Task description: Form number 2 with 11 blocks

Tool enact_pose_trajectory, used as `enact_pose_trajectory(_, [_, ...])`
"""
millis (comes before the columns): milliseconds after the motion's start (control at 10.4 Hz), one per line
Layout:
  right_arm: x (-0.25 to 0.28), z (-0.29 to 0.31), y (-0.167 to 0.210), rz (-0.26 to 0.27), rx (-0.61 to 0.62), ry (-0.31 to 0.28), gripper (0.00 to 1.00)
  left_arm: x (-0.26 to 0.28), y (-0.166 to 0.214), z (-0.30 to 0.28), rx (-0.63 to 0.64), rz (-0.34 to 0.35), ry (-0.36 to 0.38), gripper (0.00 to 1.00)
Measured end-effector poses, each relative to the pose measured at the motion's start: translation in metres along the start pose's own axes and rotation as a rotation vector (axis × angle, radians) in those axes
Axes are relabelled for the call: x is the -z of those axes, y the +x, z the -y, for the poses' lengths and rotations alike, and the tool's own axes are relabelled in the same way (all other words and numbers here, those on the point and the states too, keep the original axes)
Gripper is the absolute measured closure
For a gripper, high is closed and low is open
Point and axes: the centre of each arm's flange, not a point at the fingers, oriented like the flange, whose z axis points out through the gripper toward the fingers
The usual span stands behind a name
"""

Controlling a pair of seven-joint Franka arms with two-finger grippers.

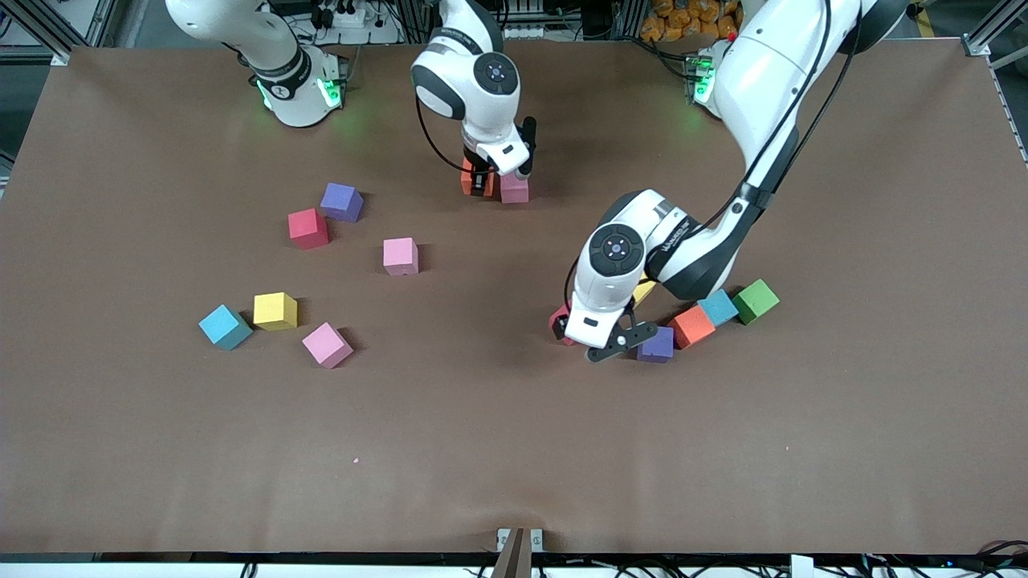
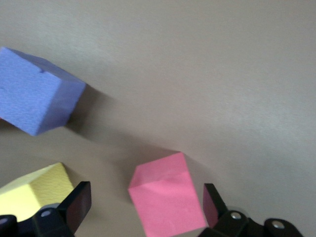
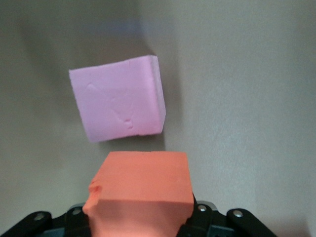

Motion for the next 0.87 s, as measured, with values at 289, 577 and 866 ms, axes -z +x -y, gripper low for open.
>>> enact_pose_trajectory(289, [-0.011,-0.006,0.009,0.005,-0.002,0.0,0.41,-0.017,-0.013,-0.011,0.012,0.016,0.01,0.0])
enact_pose_trajectory(577, [-0.024,0.001,0.016,0.007,0.017,-0.004,0.41,-0.035,-0.021,-0.013,0.06,0.032,0.029,0.0])
enact_pose_trajectory(866, [-0.035,0.01,0.021,0.019,0.016,-0.002,0.41,-0.05,-0.027,-0.013,0.066,0.046,0.045,0.0])
